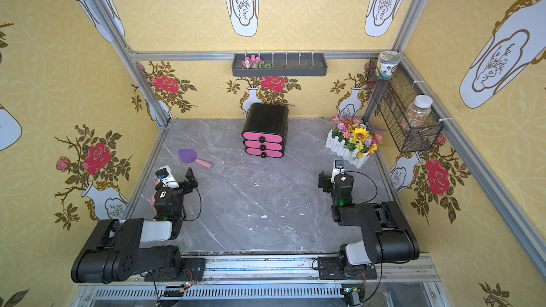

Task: Put the binder clips in the drawer according to color
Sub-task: Reset both arms

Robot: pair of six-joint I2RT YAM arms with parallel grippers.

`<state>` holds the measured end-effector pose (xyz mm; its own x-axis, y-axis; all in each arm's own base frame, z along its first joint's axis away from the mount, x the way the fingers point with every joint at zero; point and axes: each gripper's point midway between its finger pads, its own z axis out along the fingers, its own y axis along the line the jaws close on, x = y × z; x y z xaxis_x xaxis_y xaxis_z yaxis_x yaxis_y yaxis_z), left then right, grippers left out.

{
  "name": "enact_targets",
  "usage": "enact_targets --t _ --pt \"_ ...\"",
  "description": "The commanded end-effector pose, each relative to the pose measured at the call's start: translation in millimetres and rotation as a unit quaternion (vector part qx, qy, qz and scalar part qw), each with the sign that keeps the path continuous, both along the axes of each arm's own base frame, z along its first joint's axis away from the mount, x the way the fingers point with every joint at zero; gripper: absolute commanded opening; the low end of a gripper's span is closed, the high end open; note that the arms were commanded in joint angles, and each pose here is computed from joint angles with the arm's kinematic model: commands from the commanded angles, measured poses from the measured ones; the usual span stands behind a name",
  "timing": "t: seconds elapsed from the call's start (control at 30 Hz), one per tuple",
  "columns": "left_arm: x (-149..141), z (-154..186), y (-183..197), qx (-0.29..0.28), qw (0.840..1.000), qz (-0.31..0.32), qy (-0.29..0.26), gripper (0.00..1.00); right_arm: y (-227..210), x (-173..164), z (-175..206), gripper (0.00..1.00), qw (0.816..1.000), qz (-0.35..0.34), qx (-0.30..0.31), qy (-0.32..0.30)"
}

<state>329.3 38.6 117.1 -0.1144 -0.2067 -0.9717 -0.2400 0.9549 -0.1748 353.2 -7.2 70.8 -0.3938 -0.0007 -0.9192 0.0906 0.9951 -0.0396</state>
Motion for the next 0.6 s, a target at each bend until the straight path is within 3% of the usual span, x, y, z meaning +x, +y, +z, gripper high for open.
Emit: enact_targets --t 0.0,0.57 --pt "-0.2 4.0 -1.5 0.001 1.000 -0.005 -0.010 1.00 0.1 3.0 7.8 0.97 1.000 0.000 0.001 -0.016" --pt "0.3 4.7 -1.5 0.001 1.000 -0.005 -0.011 1.00 0.8 4.9 5.6 0.97 1.000 0.003 0.003 -0.010"
